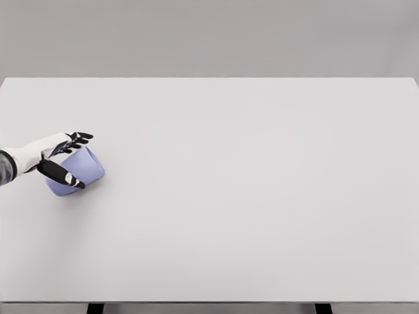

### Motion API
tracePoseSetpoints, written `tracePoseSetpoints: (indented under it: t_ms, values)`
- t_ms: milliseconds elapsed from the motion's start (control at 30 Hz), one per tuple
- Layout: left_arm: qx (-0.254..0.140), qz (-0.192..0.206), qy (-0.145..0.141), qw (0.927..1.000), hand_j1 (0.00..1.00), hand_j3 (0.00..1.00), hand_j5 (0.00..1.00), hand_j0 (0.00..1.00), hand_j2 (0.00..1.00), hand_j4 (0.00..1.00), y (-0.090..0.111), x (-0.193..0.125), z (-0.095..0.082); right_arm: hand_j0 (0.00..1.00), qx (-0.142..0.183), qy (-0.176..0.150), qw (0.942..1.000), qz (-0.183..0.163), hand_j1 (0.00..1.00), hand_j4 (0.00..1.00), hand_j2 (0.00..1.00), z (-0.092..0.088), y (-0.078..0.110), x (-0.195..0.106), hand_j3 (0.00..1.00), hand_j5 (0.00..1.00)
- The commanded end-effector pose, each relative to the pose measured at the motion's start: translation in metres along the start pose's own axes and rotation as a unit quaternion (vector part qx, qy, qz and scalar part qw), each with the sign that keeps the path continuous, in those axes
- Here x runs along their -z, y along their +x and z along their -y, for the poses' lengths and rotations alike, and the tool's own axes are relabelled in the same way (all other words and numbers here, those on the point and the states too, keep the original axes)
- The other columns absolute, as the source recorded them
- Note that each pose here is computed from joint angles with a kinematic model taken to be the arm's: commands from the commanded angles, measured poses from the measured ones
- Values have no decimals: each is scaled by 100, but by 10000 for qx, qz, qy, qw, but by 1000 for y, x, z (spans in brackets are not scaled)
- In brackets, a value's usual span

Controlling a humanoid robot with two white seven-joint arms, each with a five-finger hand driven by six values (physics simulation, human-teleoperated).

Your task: Flip the cup with left arm and place it on the table

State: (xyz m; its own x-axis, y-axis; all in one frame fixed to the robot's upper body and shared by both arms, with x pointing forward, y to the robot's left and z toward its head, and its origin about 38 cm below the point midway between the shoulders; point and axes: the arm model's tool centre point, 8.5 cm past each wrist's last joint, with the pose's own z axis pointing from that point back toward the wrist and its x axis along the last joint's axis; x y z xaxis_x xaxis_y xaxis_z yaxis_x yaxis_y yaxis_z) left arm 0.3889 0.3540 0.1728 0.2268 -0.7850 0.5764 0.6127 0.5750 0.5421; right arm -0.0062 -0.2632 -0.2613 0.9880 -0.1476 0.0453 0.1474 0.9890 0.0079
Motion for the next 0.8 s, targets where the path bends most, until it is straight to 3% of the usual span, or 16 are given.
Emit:
tracePoseSetpoints:
  t_ms: [0, 400, 533, 767]
  values:
    - [-2, 10, -15, 10000, 97, 97, 97, 97, 97, 97, 0, 1, 1, 100, 0, 1, 10000, 0, 100, 100, 100, 0, 0, 0, 100, 100]
    - [-37, 3, -76, 10000, 76, 76, 76, 76, 76, 76, -2, 3, 7, 100, 0, 1, 10000, 0, 100, 100, 100, 0, 0, 0, 100, 100]
    - [-48, 32, -65, 10000, 61, 61, 61, 61, 61, 61, 0, 4, 7, 100, 0, 1, 10000, 0, 100, 100, 100, 0, 0, 0, 100, 100]
    - [-40, 68, -25, 10000, 49, 49, 49, 49, 49, 49, 3, 3, 3, 100, 0, 1, 10000, 0, 100, 100, 100, 0, 0, 0, 100, 100]
